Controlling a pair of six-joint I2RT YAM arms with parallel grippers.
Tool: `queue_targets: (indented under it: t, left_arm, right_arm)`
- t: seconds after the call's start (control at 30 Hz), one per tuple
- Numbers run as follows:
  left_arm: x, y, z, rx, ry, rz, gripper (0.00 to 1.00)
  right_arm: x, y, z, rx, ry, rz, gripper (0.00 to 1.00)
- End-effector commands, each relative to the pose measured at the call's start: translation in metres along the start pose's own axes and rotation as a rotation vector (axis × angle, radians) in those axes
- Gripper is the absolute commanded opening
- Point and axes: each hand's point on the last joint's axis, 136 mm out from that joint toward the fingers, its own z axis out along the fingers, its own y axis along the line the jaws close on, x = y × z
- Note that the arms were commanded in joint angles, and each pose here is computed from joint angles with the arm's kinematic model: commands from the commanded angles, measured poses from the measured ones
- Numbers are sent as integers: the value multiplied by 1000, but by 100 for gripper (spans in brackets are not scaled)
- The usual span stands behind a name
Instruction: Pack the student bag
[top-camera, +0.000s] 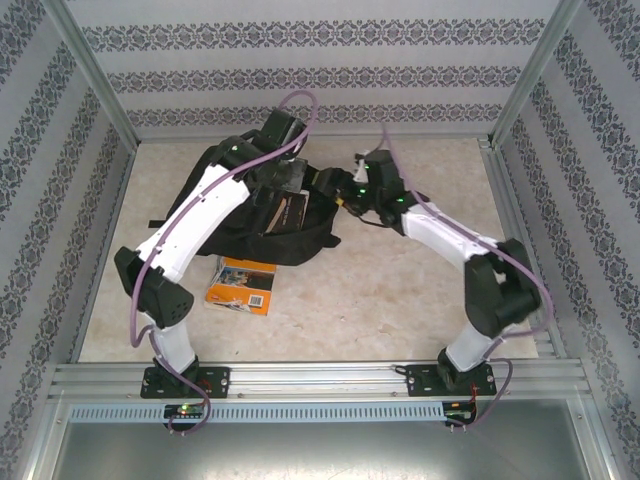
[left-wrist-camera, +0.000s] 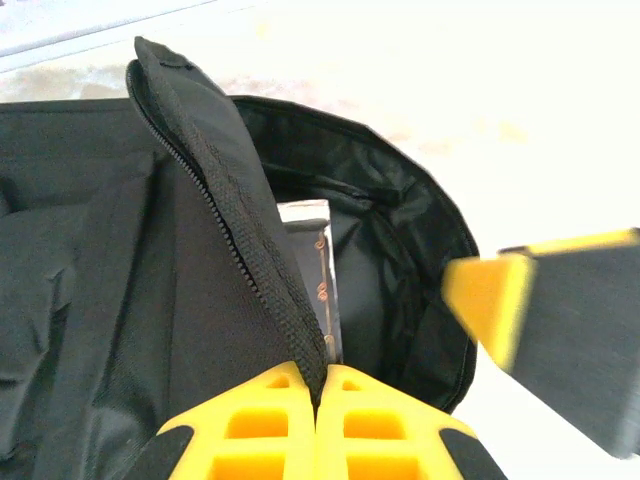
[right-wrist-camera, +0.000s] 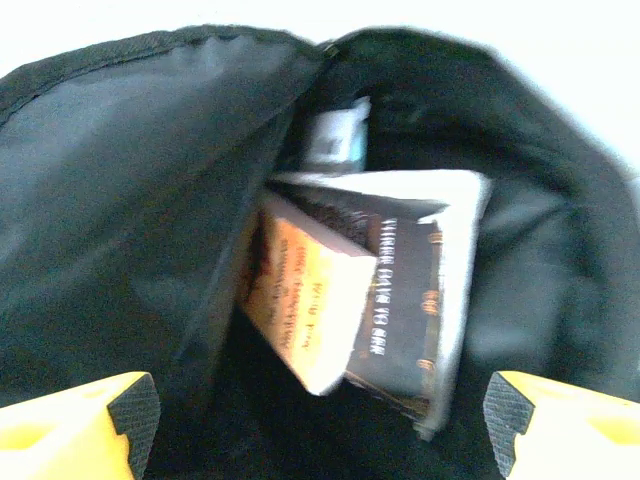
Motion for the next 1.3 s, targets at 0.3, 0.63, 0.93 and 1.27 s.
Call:
queue_targets:
  t: [0.3,0.63,0.93,1.27]
  left_arm:
    - [-41,-37,44,145,-20,-86,17]
    - [112,39,-4,-2,95,-221,78]
    - [262,134,16,-248,264,-672,100]
    - [293,165,69,-250,308,-824,96]
  right_arm:
    - [40,-36,-66,206,2,-206,87]
    - [149,-13,-60,146,225,-345,88]
    - [229,10,-16,58,423,-343,88]
    - [256,-8,23,91,522,-274,87]
